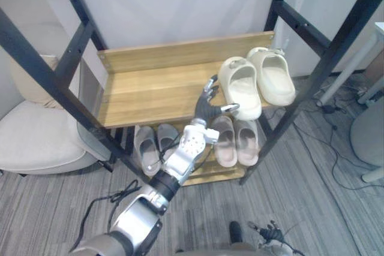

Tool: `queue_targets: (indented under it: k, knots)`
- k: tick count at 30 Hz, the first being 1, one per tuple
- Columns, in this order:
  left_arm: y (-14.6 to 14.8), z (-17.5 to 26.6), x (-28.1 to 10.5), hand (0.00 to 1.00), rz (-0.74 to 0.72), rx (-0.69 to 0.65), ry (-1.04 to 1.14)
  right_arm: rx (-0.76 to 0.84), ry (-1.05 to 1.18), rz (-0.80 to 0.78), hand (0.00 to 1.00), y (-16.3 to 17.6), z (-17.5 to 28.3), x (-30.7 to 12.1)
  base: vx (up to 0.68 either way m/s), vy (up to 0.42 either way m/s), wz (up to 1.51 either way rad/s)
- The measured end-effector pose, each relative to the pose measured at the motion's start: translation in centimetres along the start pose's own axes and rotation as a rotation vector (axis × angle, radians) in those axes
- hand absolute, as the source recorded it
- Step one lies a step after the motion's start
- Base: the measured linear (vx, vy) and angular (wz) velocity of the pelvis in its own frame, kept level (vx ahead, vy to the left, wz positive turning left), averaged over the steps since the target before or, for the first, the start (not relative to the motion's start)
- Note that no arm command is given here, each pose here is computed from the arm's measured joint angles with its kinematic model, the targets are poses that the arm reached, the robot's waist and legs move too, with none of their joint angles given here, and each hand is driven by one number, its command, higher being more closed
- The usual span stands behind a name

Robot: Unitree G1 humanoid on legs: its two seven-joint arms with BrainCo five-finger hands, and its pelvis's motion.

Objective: Organize the slippers on the shoe rack

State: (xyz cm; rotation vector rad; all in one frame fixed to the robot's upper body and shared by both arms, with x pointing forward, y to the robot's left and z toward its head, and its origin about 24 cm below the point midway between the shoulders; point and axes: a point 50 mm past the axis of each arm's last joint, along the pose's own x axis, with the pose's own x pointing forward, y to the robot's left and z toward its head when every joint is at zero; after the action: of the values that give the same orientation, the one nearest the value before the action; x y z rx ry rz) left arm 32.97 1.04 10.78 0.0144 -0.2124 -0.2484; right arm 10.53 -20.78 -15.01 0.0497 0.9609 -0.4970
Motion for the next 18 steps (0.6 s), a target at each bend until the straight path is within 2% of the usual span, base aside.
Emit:
queue_targets:
  k: [18]
  knots:
    - [0.3, 1.9, 1.8, 0.00, 0.070, -0.003, -0.039, 0.031, 0.004, -0.025, 0.00, -0.6, -0.1, 0.0, -0.01, -0.011, -0.12]
